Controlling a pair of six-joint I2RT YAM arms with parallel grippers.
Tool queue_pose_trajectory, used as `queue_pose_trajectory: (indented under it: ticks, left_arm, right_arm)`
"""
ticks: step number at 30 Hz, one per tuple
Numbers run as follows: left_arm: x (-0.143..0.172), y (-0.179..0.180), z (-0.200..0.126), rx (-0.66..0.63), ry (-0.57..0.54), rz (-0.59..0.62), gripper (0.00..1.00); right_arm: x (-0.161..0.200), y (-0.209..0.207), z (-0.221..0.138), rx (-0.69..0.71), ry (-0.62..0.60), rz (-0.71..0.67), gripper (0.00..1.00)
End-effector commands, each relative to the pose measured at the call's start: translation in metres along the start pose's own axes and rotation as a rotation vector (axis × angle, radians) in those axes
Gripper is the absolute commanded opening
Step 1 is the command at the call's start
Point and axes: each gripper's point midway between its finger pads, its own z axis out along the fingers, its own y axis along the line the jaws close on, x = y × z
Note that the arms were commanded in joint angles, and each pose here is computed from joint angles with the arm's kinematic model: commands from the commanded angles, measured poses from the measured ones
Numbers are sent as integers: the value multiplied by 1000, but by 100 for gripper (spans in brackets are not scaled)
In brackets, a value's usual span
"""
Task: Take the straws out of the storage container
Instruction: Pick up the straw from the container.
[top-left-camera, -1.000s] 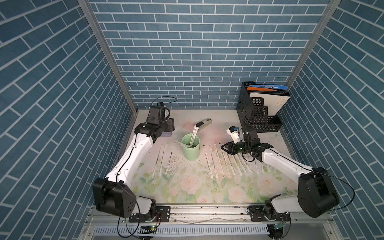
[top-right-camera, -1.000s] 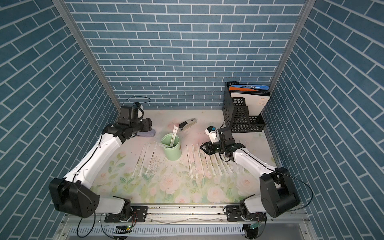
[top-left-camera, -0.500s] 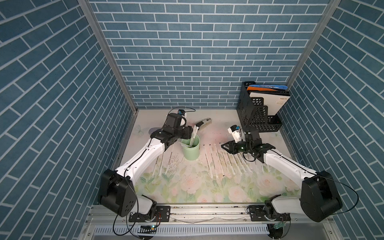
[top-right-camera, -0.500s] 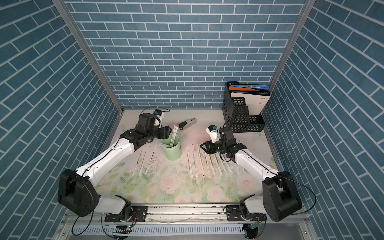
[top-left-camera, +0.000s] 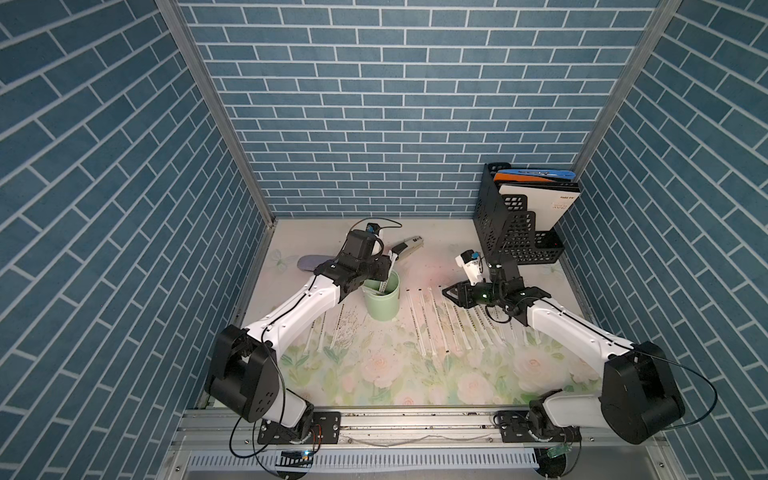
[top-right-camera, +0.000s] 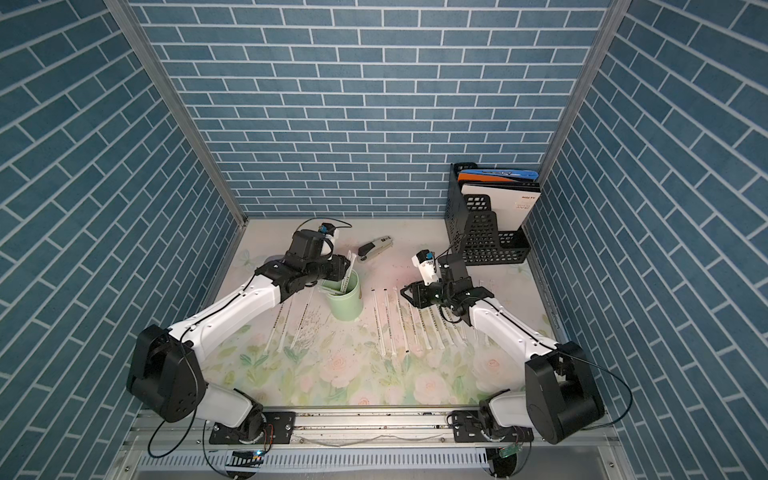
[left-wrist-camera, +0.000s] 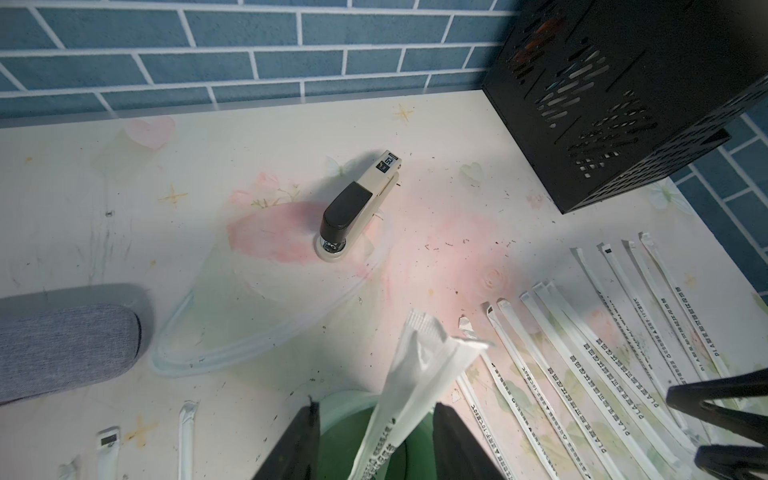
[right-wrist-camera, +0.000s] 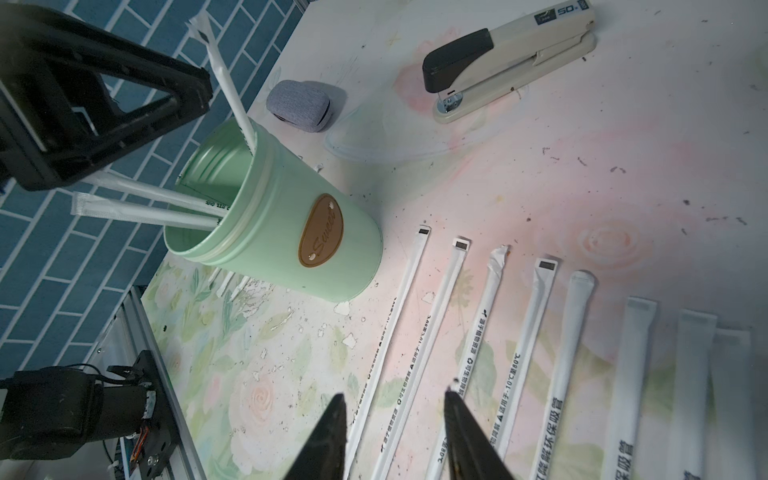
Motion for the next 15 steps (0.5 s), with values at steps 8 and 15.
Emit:
queue_pose_trajectory:
  ticks: [8, 15]
  left_arm:
    - [5, 4, 11, -28, 19, 3, 46]
    - [3, 7, 11, -49, 15, 7, 43]
  right_arm:
    - [0, 4, 1, -12, -2, 18, 39]
    - [-1, 4, 0, -15, -3, 16, 39]
